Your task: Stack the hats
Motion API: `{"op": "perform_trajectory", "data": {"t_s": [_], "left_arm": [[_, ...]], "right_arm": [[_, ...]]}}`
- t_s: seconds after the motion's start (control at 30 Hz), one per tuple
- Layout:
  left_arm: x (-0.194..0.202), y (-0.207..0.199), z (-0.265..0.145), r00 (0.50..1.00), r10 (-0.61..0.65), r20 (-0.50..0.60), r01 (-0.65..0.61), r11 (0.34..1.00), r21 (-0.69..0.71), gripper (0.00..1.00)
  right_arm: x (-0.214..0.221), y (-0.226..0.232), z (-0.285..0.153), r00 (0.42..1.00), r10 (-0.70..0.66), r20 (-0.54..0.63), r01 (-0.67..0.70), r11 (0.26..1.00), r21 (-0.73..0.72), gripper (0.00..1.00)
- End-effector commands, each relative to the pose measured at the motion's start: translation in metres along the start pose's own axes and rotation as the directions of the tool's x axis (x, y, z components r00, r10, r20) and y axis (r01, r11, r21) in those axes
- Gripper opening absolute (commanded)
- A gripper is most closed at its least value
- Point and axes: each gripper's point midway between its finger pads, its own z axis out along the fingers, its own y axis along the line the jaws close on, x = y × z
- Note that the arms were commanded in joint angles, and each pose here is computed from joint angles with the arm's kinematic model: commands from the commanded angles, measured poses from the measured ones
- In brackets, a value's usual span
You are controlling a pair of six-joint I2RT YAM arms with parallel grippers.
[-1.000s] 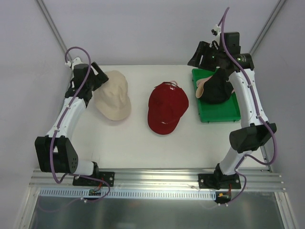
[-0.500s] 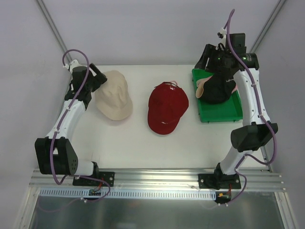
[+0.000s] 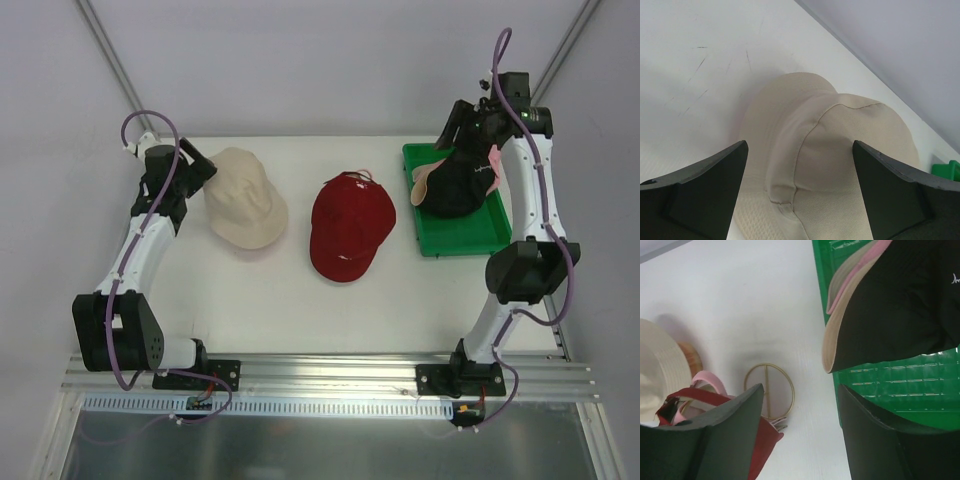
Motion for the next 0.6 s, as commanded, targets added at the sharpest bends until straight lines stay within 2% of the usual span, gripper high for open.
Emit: {"op": "perform_trajectory", "data": {"t_s": [0.0, 0.33, 0.57], "left_arm": [[0.048, 0.029, -0.002, 0.983, 0.048, -0.176, -0.062, 0.995, -0.076, 0.87], [0.010, -0.011, -0.013, 0.990, 0.086, -0.108, -0.081, 0.995, 0.052, 0.93], [-0.022, -0.032, -0.030, 0.991, 0.132, -0.029, -0.128, 0.985, 0.113, 0.96]], "right_arm": [[0.001, -0.022, 0.000, 0.999, 0.034, -0.020, -0.033, 0.997, 0.065, 0.65], [0.024, -0.062, 0.047, 0.989, 0.048, -0.136, -0.017, 0.975, 0.219, 0.62], [0.017, -0.120, 0.054, 0.983, 0.165, -0.081, -0.124, 0.922, 0.367, 0.62]]}}
